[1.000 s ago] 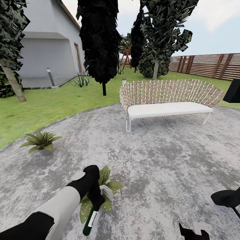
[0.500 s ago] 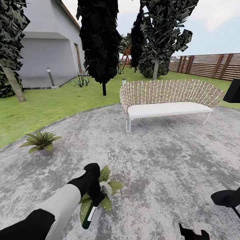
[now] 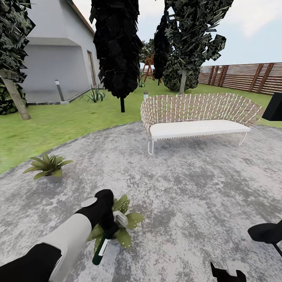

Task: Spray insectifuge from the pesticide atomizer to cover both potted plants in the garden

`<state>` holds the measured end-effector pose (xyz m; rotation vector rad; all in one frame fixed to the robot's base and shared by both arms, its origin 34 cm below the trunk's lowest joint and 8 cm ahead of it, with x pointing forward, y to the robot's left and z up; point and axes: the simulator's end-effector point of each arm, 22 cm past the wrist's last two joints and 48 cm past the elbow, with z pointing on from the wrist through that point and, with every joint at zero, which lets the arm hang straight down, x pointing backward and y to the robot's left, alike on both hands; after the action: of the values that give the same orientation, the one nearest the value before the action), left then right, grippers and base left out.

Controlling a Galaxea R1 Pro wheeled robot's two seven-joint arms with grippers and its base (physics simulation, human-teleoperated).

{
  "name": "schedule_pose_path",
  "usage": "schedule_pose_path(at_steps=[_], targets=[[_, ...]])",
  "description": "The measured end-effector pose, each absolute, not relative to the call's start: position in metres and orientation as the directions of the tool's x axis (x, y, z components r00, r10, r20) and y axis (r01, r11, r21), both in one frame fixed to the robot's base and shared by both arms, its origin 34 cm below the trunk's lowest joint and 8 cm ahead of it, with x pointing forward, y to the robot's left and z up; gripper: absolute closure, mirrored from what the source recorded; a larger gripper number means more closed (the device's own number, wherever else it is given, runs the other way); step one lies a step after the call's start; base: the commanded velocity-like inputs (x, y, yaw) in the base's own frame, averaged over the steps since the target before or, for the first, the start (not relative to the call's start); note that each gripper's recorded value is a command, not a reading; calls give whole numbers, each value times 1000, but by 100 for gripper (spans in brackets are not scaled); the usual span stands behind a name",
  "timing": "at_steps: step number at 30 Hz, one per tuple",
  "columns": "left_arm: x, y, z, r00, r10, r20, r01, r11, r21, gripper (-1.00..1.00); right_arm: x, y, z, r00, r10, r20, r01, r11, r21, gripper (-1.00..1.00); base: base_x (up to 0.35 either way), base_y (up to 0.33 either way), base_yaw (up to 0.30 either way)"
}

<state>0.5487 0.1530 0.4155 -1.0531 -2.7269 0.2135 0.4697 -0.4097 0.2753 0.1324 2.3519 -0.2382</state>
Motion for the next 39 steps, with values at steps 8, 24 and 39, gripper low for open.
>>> schedule_pose_path(at_steps=[8,24,39], targets=[[547,153,415,-726,673,142,641,736,-216,100,470,-410,275,-710,25,-704,166,977,-132,-100,0,0,0],[567,141,432,-727,680,101,653,729,-207,100,470,-410,275,-710,25,-704,166,977,-132,-100,0,0,0],[566,138,432,-726,680,97,653,727,-211,100,470,-410,275,-710,25,-704,166,977,-132,-100,0,0,0]])
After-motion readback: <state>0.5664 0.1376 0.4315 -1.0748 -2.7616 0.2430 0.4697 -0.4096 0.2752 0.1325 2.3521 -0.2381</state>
